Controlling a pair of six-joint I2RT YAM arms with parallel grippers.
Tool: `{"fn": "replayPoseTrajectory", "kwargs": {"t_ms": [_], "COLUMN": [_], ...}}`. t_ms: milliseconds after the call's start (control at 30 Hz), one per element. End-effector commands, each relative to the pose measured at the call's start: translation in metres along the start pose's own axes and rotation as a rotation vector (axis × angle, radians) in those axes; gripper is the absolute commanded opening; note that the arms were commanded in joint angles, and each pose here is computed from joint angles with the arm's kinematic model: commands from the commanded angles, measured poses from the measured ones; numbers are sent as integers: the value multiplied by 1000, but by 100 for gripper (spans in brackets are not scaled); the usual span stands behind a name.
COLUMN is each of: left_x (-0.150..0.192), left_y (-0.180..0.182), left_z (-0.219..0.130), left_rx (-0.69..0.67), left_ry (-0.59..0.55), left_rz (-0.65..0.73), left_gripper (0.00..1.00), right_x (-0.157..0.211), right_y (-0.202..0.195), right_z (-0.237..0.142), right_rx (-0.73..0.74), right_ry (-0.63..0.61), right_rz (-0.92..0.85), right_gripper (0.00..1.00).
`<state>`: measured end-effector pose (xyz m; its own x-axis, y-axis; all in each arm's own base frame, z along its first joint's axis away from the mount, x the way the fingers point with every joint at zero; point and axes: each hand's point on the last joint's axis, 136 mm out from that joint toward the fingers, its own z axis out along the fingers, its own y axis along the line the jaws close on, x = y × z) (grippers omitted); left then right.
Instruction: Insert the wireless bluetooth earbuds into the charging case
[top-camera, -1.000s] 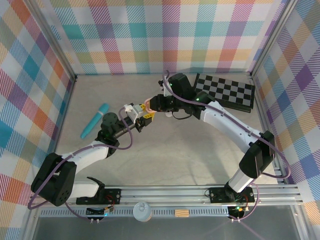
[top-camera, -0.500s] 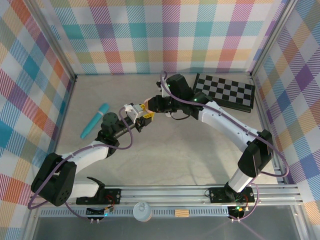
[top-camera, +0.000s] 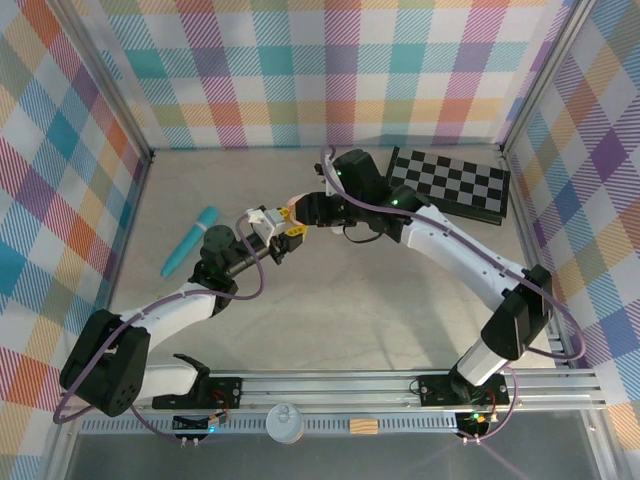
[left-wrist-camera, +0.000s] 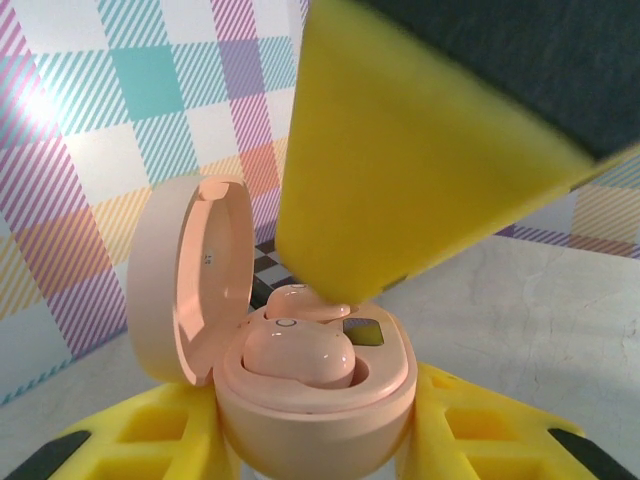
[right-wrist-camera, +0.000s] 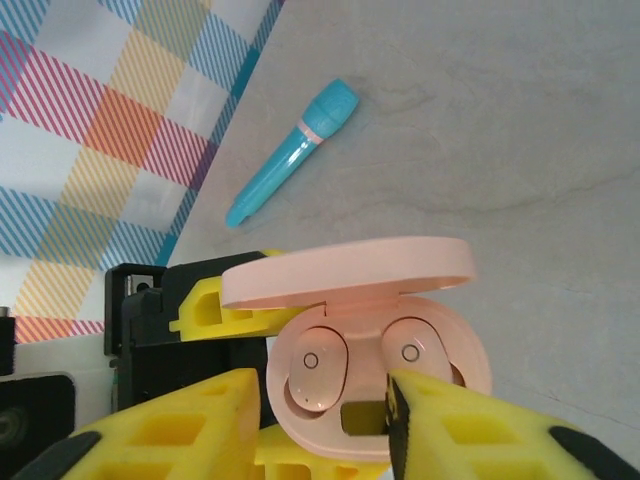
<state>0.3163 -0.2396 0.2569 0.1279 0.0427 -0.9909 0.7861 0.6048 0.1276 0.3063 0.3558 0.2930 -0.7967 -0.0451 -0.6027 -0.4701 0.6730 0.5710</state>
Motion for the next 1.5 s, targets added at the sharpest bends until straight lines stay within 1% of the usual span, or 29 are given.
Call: {"fn": "replayPoseTrajectory", "kwargs": {"t_ms": [0,100,200,333,433,567,700,900,1033,1100,1133,1233,1267,1333,1467], "left_x": [-19,-20,-22,-26,-29,-31,-38,-40,-45,-47,-48,-47,-49,-50,-53], "left_y": [-4,-6,-9,-11,-11,-7,-4,2,2,2,1,0,0,-1,-2], "left_z": [-2,-3,-4,-5,-6,-6,-6,-5,-4,-3,-3,-4,-4,-4,-6], "left_rx": [3,13,31,44,40,19,2,-28,-24,-18,-16,-8,-7,-2,2], "left_ry": [-61,-65,-73,-87,-95,-99,-119,-126,-136,-143,-147,-152,-158,-164,-162], "left_rz": [38,40,48,41,39,41,41,30,23,21,19,8,7,3,8], "left_gripper": [36,36,37,36,37,36,36,36,36,36,36,36,36,36,36], "right_x": [-18,-29,-43,-55,-57,-52,-45,-31,-25,-24,-22,-21,-19,-16,-11], "right_y": [15,14,6,3,4,1,-4,-6,-5,-13,-14,-3,-1,7,10], "right_z": [-36,-47,-47,-31,-17,-2,4,-3,-13,-18,-19,-24,-22,-21,-12], "right_rx": [-2,27,66,55,45,28,26,22,11,13,-32,-260,-320,-400,-485], "right_ry": [-95,-142,-159,-133,-101,-59,-31,-13,-20,-37,-40,-58,-42,-19,17], "right_rz": [-68,-91,-88,-81,-78,-59,-42,-25,-15,31,83,225,258,281,348], "right_gripper": [42,48,53,55,55,56,56,56,56,56,56,61,62,63,63]}}
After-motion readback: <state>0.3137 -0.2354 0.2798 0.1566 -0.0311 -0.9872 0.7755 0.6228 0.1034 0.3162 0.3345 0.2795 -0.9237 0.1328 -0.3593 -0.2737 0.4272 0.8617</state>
